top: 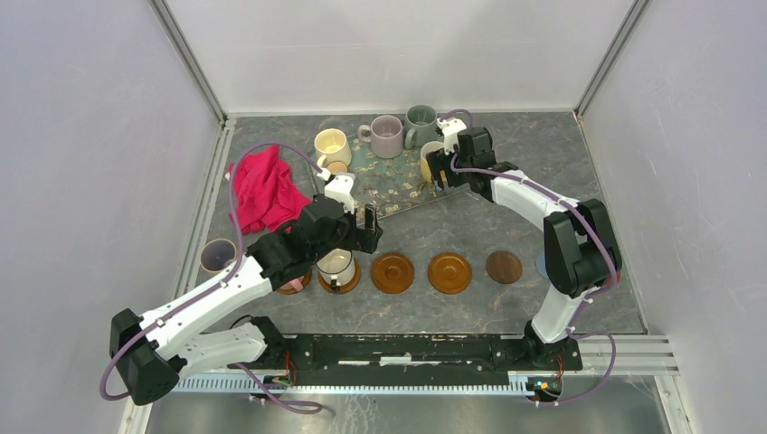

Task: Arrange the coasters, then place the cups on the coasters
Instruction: Pick up the cup from the tray.

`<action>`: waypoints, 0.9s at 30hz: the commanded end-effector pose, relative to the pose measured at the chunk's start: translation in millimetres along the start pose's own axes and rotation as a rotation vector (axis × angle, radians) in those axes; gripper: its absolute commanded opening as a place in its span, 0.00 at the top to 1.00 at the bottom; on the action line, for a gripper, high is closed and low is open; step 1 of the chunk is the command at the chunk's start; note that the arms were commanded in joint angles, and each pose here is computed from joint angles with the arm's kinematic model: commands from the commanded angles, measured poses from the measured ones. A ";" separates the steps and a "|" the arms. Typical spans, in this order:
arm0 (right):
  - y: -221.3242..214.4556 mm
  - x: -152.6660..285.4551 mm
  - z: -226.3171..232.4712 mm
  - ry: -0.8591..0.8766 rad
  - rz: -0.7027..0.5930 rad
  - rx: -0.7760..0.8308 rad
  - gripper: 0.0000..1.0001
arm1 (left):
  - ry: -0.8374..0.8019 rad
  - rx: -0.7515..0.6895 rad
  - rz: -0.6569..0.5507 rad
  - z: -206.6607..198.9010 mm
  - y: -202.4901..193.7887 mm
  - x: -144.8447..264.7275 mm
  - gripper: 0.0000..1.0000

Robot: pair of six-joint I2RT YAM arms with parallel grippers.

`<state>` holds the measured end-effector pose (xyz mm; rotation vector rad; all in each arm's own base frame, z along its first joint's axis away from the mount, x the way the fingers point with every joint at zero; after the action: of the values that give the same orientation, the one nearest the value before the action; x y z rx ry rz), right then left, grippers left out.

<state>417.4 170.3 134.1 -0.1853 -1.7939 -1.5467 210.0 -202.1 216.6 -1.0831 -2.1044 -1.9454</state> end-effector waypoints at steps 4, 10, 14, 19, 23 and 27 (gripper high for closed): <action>13.6 6.2 -6.8 -0.126 -0.030 0.015 0.22 | 0.021 -0.052 -0.035 4.8 6.5 -2.3 0.00; 16.0 -3.0 0.7 -0.146 -0.014 0.046 0.29 | 0.030 -0.048 -0.037 6.3 6.2 -1.6 0.00; 18.2 -4.1 5.2 -0.161 -0.019 0.043 0.34 | 0.037 -0.048 -0.037 7.5 5.7 -1.4 0.00; 16.7 -4.2 8.3 -0.179 -0.017 0.038 0.40 | 0.039 -0.047 -0.036 7.7 5.2 -1.8 0.00; 14.2 -4.8 7.6 -0.198 -0.010 0.016 0.44 | 0.040 -0.047 -0.036 7.8 5.2 -1.8 0.00; 13.1 -6.3 6.4 -0.217 -0.006 0.001 0.46 | 0.037 -0.045 -0.036 7.5 5.4 -1.4 0.00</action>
<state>413.9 177.3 126.5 -0.3528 -1.9425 -1.4997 211.8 -198.8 213.8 -1.0493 -2.0910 -1.9525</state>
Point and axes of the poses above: each gripper's point midway between its finger pads, its own x axis back along the fingers, its own z axis along the line the jaws close on, y = z × x, the point moved 4 cm from there along x, back along the fingers, and after that the axes turned 2 degrees about -x, right-handed, at the moved point
